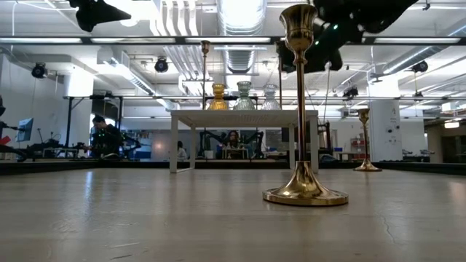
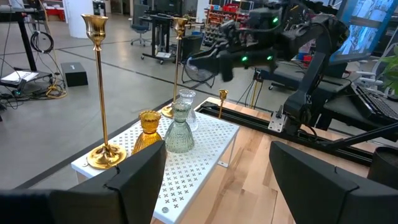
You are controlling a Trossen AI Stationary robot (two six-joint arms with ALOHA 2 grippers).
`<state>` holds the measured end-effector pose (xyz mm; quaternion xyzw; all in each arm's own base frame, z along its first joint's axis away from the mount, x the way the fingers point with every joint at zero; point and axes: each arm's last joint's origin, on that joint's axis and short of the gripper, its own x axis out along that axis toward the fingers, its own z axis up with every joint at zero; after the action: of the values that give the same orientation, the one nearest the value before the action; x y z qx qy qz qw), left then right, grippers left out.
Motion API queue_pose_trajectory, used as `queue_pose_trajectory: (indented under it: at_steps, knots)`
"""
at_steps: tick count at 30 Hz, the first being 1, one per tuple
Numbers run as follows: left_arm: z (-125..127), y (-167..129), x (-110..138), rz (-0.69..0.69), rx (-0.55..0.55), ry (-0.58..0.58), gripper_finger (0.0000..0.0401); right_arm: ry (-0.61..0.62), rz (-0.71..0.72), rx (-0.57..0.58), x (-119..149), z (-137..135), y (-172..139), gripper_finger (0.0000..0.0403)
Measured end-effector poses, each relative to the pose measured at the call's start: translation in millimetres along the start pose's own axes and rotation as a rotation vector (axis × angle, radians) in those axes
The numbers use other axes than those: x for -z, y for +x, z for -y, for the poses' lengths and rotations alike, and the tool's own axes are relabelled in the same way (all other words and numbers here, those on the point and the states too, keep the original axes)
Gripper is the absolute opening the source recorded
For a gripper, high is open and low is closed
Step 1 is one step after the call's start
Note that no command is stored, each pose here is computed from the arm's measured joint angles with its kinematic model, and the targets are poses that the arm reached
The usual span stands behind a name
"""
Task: Pick & Place candle stick holders
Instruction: Put the golden candle holder on the shelf
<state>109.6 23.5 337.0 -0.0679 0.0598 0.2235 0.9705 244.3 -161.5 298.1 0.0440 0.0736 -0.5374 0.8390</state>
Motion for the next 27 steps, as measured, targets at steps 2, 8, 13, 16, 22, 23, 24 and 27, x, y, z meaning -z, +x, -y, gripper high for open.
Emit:
queue_pose_trajectory:
  at_steps: [2, 8, 13, 16, 22, 23, 24, 27]
  knots:
    - [0, 0, 0, 0.0, 0.0, 0.0, 0.0292, -0.002, -0.012, -0.011, -7, 5, -14, 0.0184]
    - [0, 0, 0, 0.0, 0.0, 0.0, 0.0292, -0.017, -0.07, -0.073, -23, 24, -72, 0.0167]
    - [0, 0, 0, 0.0, 0.0, 0.0, 0.0292, -0.004, -0.234, -0.124, -14, 49, -127, 0.0149]
    - [0, 0, 0, 0.0, 0.0, 0.0, 0.0292, 0.02, -0.364, -0.128, -1, 67, -155, 0.0139]
    - [0, 0, 0, 0.0, 0.0, 0.0, 0.0292, 0.076, -0.463, -0.121, 34, 83, -178, 0.0128]
    - [0, 0, 0, 0.0, 0.0, 0.0, 0.0292, 0.083, -0.467, -0.122, 42, 83, -178, 0.0127]
    - [0, 0, 0, 0.0, 0.001, 0.0, 0.0292, 0.091, -0.472, -0.114, 50, 84, -177, 0.0127]
    - [0, 0, 0, 0.0, 0.0, 0.0, 0.0292, 0.121, -0.475, -0.095, 76, 81, -172, 0.013]
